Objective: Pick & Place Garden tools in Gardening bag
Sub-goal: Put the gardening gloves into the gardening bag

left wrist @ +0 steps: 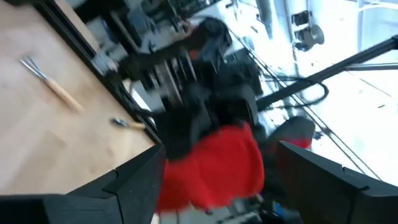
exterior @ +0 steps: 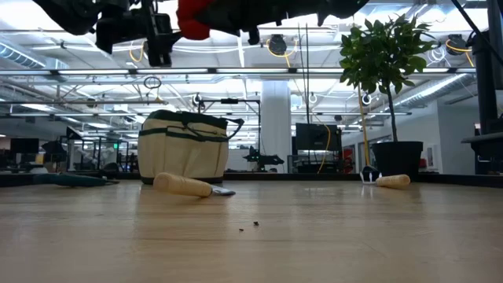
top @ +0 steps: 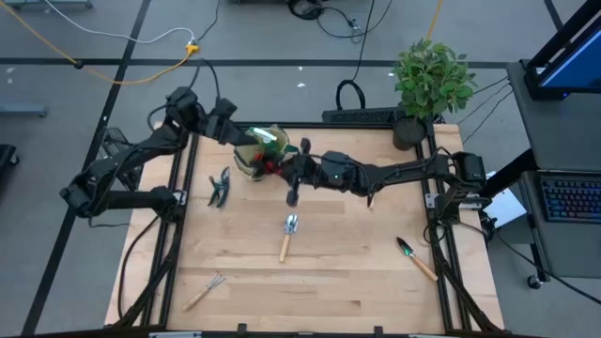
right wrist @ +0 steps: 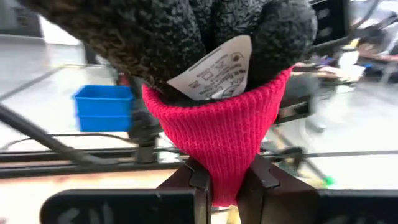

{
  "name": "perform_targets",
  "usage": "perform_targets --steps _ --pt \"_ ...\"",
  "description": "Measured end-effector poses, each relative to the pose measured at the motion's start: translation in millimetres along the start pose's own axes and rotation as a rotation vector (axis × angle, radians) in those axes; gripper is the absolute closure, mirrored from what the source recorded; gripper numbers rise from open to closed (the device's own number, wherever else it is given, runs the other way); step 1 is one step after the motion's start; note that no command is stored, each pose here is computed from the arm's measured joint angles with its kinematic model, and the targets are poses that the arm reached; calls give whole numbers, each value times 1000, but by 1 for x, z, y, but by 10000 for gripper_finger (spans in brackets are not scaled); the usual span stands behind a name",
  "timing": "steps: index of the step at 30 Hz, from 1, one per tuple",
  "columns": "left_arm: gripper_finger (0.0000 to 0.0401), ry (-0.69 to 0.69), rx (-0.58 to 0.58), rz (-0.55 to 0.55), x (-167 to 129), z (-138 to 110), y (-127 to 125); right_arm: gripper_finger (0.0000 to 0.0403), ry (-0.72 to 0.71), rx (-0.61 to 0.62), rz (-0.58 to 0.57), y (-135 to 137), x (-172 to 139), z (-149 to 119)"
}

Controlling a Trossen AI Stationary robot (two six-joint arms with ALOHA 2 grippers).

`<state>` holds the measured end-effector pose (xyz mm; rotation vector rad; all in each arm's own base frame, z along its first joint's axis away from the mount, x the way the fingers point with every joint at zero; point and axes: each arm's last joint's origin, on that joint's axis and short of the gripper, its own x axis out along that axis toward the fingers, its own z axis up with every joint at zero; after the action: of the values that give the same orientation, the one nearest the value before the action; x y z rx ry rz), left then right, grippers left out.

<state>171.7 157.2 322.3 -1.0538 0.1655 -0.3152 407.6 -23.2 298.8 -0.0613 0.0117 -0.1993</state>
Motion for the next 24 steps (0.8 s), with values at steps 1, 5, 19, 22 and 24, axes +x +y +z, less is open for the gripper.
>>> perform_targets --steps 1,5,19,22,24 --pt "90 -11 17 6 -3 1 1 375 0 18 4 0 0 0" --pt "89 -55 97 36 -15 6 3 375 -9 101 19 -3 1 1" --pt "85 -210 423 186 -62 20 10 375 -93 333 -100 -43 5 3" --pt "88 -230 451 207 -69 21 9 375 -108 380 -122 -54 17 -3" --pt "91 -235 477 214 -71 20 7 375 -109 396 -126 -58 27 -4"
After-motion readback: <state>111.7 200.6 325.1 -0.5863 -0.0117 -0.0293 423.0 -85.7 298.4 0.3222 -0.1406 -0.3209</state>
